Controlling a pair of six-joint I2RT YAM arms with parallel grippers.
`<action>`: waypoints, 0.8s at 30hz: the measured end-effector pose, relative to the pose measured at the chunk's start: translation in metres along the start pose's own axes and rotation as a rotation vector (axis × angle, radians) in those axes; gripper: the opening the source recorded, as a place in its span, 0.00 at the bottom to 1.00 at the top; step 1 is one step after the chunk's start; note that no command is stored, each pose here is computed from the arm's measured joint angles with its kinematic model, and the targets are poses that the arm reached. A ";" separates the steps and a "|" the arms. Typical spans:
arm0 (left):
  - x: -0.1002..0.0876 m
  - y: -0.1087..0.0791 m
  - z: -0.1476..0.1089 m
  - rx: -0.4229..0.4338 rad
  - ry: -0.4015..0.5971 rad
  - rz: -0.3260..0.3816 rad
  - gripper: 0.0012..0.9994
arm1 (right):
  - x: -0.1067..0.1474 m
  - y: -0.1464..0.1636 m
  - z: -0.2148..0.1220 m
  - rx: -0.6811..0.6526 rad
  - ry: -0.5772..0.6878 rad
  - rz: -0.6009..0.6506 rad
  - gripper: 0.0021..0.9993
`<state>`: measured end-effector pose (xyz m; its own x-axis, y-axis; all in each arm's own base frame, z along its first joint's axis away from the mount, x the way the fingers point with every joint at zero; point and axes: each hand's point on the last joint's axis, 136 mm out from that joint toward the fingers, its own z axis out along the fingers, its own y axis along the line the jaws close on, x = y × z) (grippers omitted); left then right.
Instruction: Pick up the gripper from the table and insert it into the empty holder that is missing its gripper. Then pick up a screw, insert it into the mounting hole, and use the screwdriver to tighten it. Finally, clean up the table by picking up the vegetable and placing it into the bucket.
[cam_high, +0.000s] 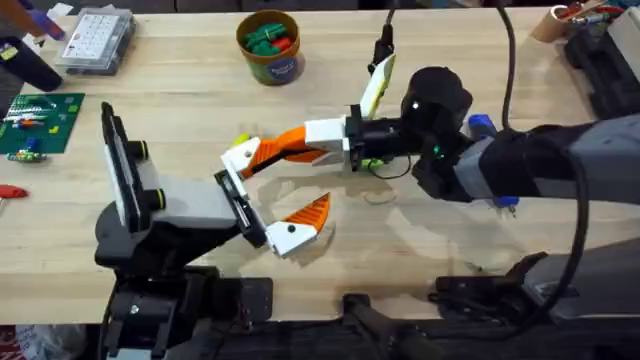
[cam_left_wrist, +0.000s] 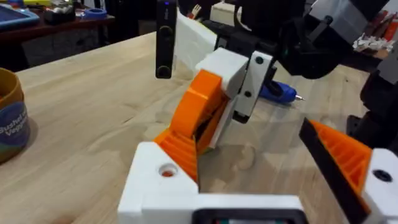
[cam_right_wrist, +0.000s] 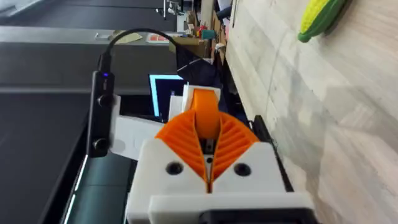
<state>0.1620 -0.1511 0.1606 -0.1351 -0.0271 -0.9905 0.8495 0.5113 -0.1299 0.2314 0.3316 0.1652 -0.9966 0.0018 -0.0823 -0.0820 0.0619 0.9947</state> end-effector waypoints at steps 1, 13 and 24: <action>0.000 0.000 0.000 0.000 0.000 0.000 0.99 | 0.000 0.000 0.000 0.000 0.000 -0.002 0.00; 0.000 -0.001 0.000 0.005 0.000 0.000 0.99 | 0.001 0.000 -0.001 0.001 -0.003 -0.018 0.00; 0.001 -0.004 0.000 0.020 0.002 -0.001 0.99 | 0.004 0.000 -0.003 0.004 -0.013 -0.018 0.00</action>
<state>0.1589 -0.1530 0.1605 -0.1373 -0.0258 -0.9902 0.8596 0.4936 -0.1320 0.2269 0.3285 0.1648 -0.9948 0.0139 -0.1007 -0.0996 0.0660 0.9928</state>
